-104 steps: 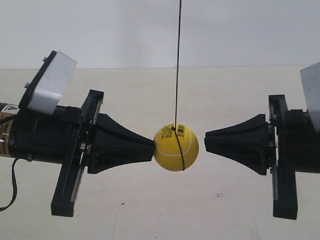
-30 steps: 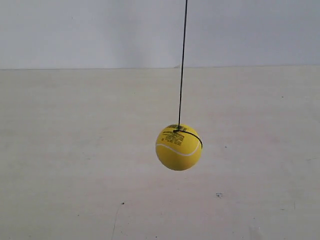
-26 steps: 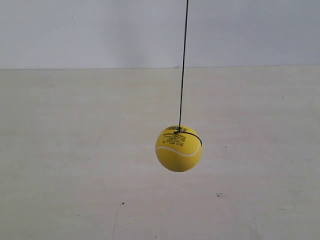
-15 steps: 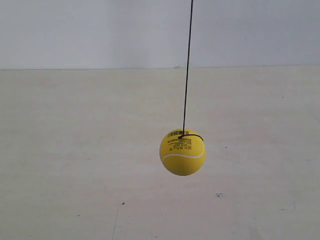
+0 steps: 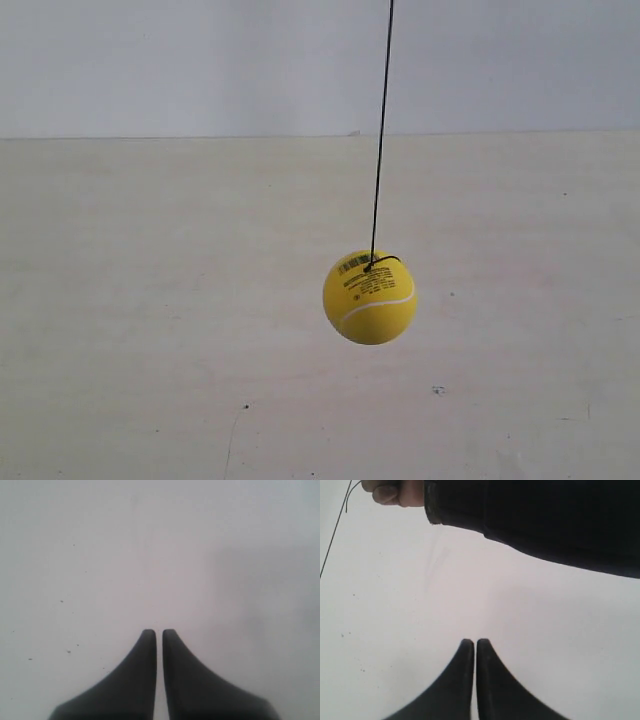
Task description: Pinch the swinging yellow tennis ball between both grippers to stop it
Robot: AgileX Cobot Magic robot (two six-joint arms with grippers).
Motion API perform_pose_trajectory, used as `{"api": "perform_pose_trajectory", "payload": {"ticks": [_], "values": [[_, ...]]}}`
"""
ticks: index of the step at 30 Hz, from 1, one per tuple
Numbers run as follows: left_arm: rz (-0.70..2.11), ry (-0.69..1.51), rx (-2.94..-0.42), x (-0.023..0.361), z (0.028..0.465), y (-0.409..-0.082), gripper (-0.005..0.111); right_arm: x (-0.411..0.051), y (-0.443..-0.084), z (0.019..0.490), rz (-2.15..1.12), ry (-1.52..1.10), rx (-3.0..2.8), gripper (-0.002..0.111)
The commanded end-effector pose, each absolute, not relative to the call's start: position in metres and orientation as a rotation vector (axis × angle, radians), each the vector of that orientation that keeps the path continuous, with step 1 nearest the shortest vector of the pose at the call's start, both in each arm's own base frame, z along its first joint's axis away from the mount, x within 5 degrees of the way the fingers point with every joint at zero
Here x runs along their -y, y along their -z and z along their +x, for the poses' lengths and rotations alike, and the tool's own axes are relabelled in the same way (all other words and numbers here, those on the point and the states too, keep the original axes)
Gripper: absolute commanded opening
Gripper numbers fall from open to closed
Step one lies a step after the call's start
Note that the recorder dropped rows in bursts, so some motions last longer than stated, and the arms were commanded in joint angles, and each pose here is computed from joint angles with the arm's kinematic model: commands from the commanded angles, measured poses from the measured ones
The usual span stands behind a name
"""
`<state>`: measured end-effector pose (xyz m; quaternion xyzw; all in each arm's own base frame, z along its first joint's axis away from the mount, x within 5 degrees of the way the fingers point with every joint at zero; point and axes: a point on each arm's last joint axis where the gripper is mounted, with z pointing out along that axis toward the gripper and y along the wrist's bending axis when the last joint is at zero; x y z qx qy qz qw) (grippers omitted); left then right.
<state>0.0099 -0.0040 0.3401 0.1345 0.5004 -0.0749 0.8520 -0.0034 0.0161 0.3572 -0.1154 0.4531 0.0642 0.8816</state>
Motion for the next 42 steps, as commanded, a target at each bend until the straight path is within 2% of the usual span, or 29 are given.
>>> {"api": "perform_pose_trajectory", "payload": {"ticks": [1,22,28,31,42], "values": [[0.285,0.186,-1.051,0.005,0.009,-0.339,0.005,-0.016,-0.356,-0.004,-0.203,-0.202,-0.954,0.0],[0.289,0.179,-1.05,0.005,0.009,-0.339,0.005,-0.016,-0.354,-0.002,-0.199,-0.227,-0.964,0.0],[0.291,0.182,-1.048,0.005,0.009,-0.339,0.005,-0.001,-0.316,0.023,-0.071,-0.146,-1.215,0.0],[0.291,0.182,-1.048,0.005,0.009,-0.339,0.005,-0.003,-0.293,0.031,-0.146,-0.074,-1.388,0.0],[0.292,0.182,-1.049,0.005,0.009,-0.339,0.005,-0.008,-0.22,0.052,-0.194,-0.056,-1.608,0.0]]}}
